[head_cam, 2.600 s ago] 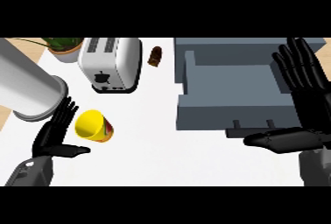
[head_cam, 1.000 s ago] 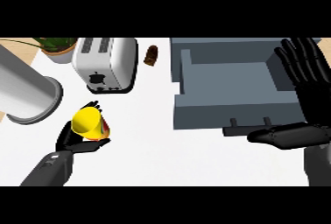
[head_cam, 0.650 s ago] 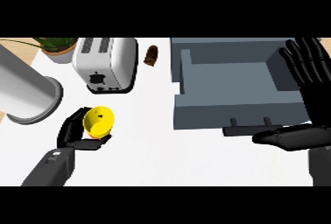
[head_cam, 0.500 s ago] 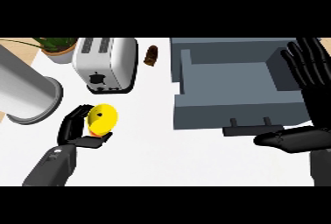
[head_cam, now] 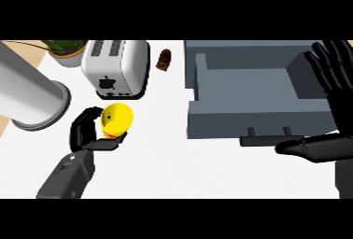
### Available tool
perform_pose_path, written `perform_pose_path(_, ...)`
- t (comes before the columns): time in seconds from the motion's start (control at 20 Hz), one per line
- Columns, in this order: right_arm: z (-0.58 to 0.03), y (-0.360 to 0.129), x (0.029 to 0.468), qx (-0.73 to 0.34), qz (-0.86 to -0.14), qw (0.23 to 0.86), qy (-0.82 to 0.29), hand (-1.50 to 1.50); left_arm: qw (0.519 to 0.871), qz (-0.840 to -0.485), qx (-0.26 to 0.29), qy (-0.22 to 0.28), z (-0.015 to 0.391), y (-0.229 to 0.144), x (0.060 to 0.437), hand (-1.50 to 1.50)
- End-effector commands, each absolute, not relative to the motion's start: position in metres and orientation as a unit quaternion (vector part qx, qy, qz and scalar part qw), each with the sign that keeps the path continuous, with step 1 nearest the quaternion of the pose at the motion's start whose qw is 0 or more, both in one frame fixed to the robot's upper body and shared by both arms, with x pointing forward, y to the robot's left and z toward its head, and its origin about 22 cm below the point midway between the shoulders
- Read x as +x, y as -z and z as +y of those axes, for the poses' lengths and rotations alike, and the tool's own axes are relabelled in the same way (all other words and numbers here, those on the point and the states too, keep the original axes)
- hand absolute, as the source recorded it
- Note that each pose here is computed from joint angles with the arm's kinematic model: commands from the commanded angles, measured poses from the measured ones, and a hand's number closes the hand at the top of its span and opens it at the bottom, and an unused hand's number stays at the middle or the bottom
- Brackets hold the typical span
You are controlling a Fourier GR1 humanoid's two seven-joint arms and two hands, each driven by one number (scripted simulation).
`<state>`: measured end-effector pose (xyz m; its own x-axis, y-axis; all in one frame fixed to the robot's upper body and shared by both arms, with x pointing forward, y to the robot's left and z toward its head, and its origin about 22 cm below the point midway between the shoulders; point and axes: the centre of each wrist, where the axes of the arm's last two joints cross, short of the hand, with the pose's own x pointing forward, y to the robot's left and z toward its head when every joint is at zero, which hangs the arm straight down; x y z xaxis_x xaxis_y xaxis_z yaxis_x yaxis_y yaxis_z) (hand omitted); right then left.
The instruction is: Pick up the cup, place it into the drawer and close the drawer
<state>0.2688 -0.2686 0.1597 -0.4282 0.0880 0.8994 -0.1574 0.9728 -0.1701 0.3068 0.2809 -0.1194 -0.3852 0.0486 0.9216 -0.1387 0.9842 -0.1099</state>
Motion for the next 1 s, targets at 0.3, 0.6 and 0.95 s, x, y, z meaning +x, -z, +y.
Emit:
perform_pose_path(0.3,-0.265,-0.139,0.268,0.008,-0.833,0.542,-0.112,-1.50,0.454,-0.887,-0.083,-0.031,0.227,0.041,0.378,1.50)
perform_pose_path(0.6,-0.276,-0.142,0.273,-0.007,-0.831,0.545,-0.115,-1.50,0.456,-0.881,-0.125,0.024,0.168,-0.031,0.415,1.50)
perform_pose_path(0.95,-0.258,-0.152,0.282,0.013,-0.832,0.544,-0.105,-1.50,0.454,-0.881,-0.120,0.056,0.132,-0.082,0.425,1.50)
